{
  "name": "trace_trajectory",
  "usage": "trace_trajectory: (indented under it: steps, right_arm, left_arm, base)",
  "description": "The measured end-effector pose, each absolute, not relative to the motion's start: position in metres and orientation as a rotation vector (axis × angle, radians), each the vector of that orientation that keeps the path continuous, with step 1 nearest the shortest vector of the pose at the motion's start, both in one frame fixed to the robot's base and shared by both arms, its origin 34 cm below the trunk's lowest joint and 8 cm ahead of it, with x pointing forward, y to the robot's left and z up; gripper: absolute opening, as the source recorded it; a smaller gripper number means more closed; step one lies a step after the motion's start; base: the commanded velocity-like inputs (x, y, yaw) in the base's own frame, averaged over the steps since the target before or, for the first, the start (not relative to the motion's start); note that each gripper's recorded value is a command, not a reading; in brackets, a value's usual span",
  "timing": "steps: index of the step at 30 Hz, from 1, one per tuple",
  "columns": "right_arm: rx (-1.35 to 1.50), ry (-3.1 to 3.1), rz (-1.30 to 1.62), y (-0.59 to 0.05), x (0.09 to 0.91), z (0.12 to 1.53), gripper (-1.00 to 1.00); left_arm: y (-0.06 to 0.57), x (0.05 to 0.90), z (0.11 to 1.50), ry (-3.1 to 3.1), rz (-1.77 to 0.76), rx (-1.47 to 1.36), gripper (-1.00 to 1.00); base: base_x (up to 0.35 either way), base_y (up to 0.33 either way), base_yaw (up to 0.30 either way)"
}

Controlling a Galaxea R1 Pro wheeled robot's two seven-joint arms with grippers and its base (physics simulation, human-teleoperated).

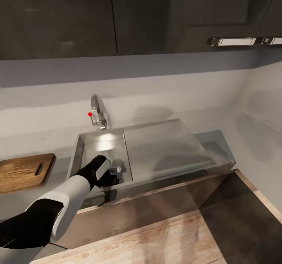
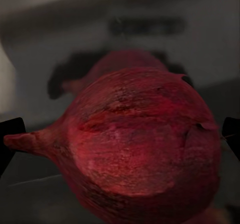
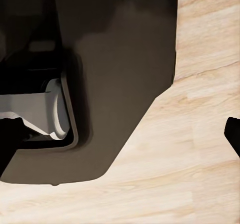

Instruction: In the kitchen, take the Vidalia onion out of the sink, dice it on the chopping board with the paring knife, put the diced onion into the bowl on the countertop, then place both the paring knife and the chopping board into the sink.

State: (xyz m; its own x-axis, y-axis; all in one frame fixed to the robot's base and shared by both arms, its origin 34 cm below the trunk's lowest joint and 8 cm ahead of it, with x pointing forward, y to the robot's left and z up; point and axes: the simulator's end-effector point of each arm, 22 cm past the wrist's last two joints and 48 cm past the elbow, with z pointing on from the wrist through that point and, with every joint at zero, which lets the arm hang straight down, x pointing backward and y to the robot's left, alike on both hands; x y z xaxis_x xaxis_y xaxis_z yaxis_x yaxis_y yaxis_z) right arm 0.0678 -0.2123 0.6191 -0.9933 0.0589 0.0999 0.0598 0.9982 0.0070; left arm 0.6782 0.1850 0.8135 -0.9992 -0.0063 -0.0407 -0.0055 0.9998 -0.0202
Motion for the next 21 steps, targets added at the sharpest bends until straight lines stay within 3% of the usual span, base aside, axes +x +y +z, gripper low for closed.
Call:
trace_trajectory:
  steps: [21]
  right_arm:
    - [-0.093, -3.043, -0.014, -0.2121, 0.0682, 0.6191, 1.0]
  left_arm:
    - [0.184, 0.686, 0.8194, 3.08, -0.032, 0.003, -1.0]
  base:
    - [0.0, 0.0, 0.0]
